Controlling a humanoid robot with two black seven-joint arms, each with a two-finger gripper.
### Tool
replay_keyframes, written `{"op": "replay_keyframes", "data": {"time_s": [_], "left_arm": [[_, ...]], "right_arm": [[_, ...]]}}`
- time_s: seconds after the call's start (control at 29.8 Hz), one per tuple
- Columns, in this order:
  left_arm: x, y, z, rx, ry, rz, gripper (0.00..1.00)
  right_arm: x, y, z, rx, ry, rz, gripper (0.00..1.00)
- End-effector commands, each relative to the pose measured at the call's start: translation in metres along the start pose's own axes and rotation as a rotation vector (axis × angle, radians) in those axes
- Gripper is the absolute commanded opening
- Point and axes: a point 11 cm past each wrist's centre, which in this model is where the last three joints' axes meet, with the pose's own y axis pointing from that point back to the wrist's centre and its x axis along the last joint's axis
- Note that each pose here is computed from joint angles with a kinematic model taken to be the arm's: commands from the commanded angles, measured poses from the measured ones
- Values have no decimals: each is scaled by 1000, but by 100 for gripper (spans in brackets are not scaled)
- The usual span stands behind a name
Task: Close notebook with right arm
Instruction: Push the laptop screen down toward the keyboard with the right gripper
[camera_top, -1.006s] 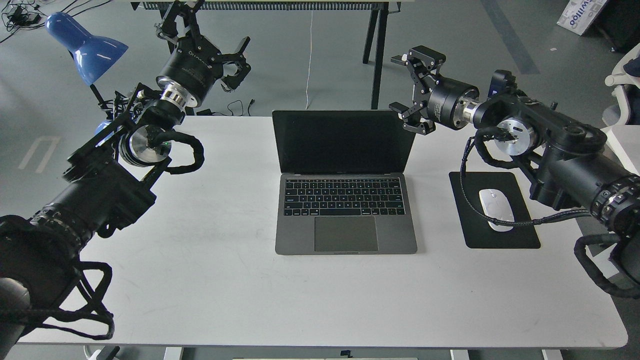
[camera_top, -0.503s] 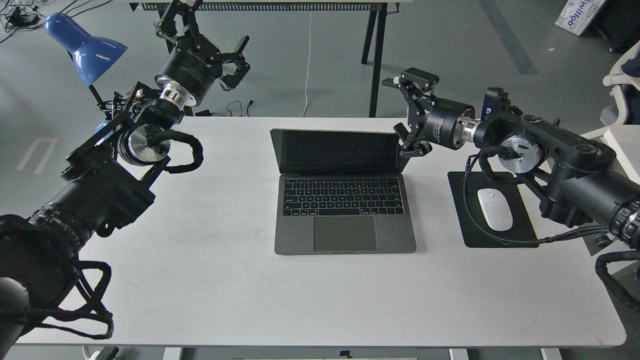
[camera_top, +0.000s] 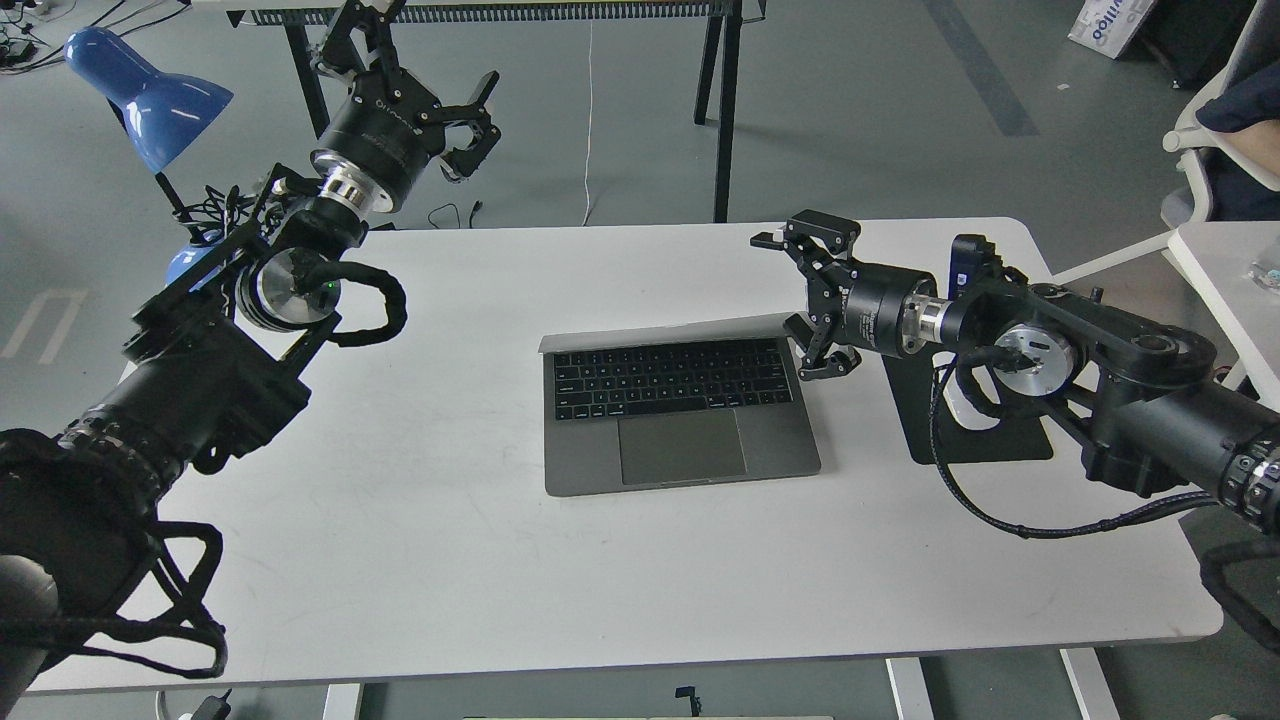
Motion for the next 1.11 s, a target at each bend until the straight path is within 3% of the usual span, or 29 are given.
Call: {"op": "replay_keyframes", "data": {"time_s": [0.0,1.07], "left_arm": [[0,0,0,1,-2,1,100],[0,0,-1,0,0,1,100]], "right_arm": [[2,1,5,4,-14,6,100],[8,17,89,-100,-124,50,100]]}}
